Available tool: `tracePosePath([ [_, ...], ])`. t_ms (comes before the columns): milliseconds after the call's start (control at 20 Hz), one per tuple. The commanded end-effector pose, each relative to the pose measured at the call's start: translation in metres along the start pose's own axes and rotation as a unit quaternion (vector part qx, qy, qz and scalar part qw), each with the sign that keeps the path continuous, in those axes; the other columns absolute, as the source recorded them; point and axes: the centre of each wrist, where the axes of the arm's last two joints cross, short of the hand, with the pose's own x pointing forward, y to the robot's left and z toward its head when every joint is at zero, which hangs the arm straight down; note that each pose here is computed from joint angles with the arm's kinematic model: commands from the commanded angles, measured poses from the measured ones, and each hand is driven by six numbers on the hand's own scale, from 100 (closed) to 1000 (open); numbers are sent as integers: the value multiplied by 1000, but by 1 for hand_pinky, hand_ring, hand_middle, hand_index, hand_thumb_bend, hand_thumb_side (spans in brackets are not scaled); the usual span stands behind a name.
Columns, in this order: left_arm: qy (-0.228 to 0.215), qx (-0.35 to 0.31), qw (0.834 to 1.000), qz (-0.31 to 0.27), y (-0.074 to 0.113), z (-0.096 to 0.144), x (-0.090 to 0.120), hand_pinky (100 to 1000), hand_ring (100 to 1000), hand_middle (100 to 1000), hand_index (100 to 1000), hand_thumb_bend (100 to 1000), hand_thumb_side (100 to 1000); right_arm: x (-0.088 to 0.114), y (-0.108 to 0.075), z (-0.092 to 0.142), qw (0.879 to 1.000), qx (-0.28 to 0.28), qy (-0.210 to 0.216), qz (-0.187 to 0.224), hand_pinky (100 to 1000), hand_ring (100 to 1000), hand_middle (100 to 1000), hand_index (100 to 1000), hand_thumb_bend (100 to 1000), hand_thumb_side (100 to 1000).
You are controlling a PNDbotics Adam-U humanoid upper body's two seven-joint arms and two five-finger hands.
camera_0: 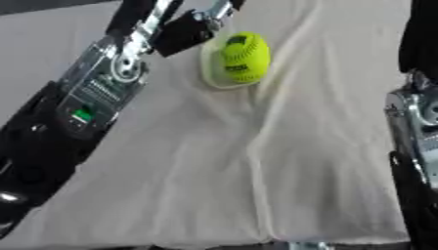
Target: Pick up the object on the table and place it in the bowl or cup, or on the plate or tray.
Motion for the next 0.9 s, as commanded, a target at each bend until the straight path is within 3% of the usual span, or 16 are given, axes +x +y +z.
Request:
tracePosePath([
  [50, -25, 66, 997, 18, 27, 8, 15, 894, 787, 1000, 916, 366, 987, 3, -3, -4, 1000, 1, -11, 6, 519, 829, 814, 878, 100, 861],
  [250, -26, 123, 992, 29, 24, 17, 9, 885, 782, 1000, 914, 374, 983, 3, -3, -5, 1000, 1, -13, 8, 519, 829, 815, 879, 100, 865],
  [550, -12, 157, 986, 49, 10, 32, 1, 851, 760, 1000, 911, 360, 979, 3, -3, -5, 1000, 2, -13, 10, 517, 831, 815, 880, 100, 863],
  [900, 14, 228, 966, 123, -13, 43, 5, 815, 736, 1000, 904, 376, 967, 2, -4, -4, 1000, -2, -11, 13, 514, 832, 815, 882, 100, 855],
])
